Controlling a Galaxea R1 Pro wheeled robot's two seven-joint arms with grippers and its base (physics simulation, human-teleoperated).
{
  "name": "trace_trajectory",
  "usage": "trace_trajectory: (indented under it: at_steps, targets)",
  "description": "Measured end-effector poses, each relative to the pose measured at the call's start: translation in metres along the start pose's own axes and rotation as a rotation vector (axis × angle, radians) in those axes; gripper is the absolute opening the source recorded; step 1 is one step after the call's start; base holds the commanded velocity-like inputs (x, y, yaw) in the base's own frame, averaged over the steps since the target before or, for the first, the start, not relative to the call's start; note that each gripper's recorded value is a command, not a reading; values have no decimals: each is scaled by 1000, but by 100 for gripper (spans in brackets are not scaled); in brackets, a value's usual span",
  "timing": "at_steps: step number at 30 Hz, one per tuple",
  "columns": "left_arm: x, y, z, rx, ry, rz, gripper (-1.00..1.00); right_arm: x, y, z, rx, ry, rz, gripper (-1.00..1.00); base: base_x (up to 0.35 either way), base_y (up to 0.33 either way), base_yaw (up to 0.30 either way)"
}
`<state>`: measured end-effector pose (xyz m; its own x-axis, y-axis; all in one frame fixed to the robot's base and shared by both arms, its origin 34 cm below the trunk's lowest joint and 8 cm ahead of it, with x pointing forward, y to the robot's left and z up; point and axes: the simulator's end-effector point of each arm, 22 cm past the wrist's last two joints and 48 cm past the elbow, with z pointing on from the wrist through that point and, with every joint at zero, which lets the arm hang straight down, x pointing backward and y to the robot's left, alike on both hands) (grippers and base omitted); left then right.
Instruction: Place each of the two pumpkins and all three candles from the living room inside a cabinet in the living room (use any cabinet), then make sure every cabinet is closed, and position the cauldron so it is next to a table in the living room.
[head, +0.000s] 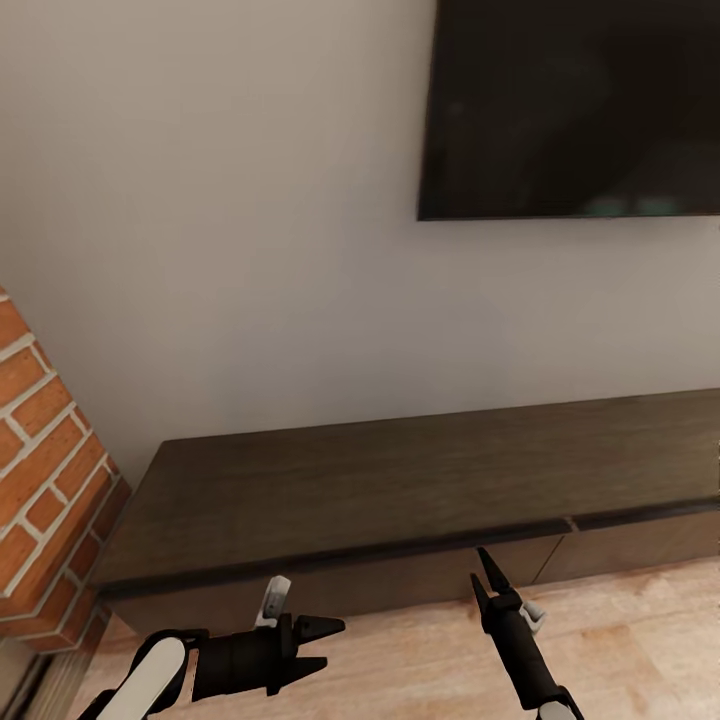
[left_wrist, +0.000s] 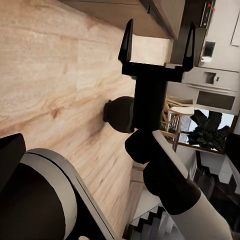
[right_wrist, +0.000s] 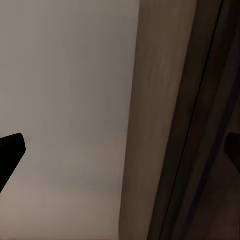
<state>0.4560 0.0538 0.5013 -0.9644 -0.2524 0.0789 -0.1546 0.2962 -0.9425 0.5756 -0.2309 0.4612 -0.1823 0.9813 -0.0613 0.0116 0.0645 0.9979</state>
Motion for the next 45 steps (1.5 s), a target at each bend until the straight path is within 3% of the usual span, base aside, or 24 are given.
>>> trace_trajectory:
  at_steps: [7,15,29,45]
  targets:
    - [0,4,0,-3,0,-12,100,-1,-4,-1,13,-3,2,100,11,-27,0]
    - [0,4,0,-3,-2,-16,100,-2,-20,-2,88,-9,3,100,1,-1,0]
    - [-1,6,-1,-5,-3,-20,100,-3,-23,-2,98,-10,2,100,75,0,0]
    - [0,8,-1,-8,-3,-24,100,-11,-39,-5,174,-46,-22,100,17,0,0]
